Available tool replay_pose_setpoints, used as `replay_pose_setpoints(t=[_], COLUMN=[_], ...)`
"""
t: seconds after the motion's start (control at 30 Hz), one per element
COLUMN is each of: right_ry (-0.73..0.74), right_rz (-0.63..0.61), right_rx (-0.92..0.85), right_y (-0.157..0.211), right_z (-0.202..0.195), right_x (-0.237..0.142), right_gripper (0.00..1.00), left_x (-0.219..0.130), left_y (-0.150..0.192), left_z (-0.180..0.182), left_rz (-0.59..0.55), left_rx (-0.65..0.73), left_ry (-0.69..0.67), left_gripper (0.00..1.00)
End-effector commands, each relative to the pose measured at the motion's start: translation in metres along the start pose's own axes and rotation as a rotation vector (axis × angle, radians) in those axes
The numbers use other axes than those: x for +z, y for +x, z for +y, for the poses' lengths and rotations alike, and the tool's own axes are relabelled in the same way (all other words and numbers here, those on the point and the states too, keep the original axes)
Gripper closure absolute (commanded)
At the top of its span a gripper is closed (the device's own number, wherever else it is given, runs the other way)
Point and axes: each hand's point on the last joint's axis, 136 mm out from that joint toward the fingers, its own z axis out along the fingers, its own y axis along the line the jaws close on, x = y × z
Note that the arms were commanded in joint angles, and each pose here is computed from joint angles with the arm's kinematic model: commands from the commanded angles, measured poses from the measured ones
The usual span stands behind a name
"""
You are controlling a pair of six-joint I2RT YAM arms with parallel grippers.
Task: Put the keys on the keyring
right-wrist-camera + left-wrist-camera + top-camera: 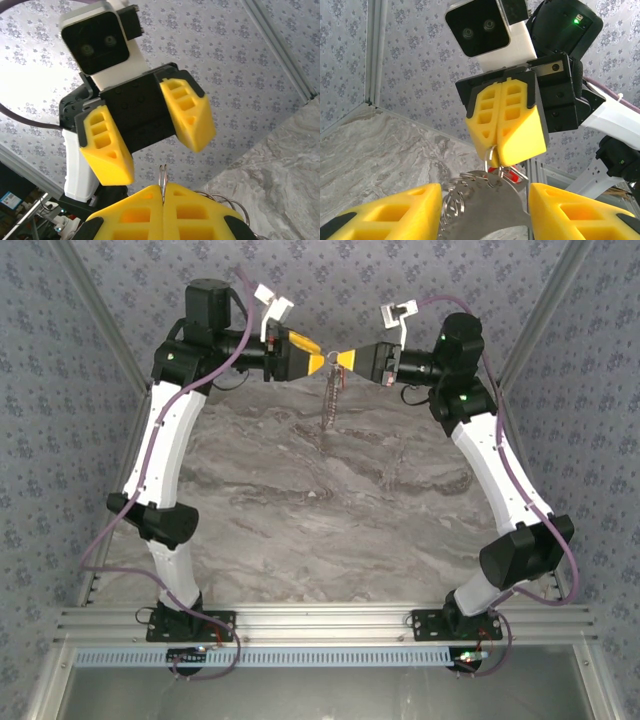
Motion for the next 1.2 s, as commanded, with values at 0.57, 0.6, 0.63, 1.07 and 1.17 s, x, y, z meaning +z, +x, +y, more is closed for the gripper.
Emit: replay_pose_setpoints(t=[0.57,0.6,0.63,1.07,1.17], right_ry=[-0.089,-0.09,-0.091,-0.09,-0.079], right_rz=[-0.003,-0.003,-0.005,0.0,-0.01], right_rx=[-0.031,-0.029,-0.03,-0.023,-0.025], right_y=[-0.012,-0.012,-0.013,-0.011,-0.014], right_z=[0.017,0.016,0.017,0.014,0.012], right_x=[0.009,0.01,0.009,0.01,0.006], right_gripper=[1.0,1.0,1.0,1.0,1.0], left_x=[0.01,0.01,0.01,0.014,0.016], left_y=[-0.013,-0.013,-0.013,-0.018,-0.021], left_z=[-0.004,-0.004,-0.004,-0.006,-0.01], left_rz=[-0.027,-0.027,-0.026,-0.038,-0.044], left_rx=[0.007,0.006,0.005,0.016,0.025], left_ry=[0.085,0.084,0.085,0.102,0.105], left_gripper=[0.55,0.55,0.55,0.97,1.0])
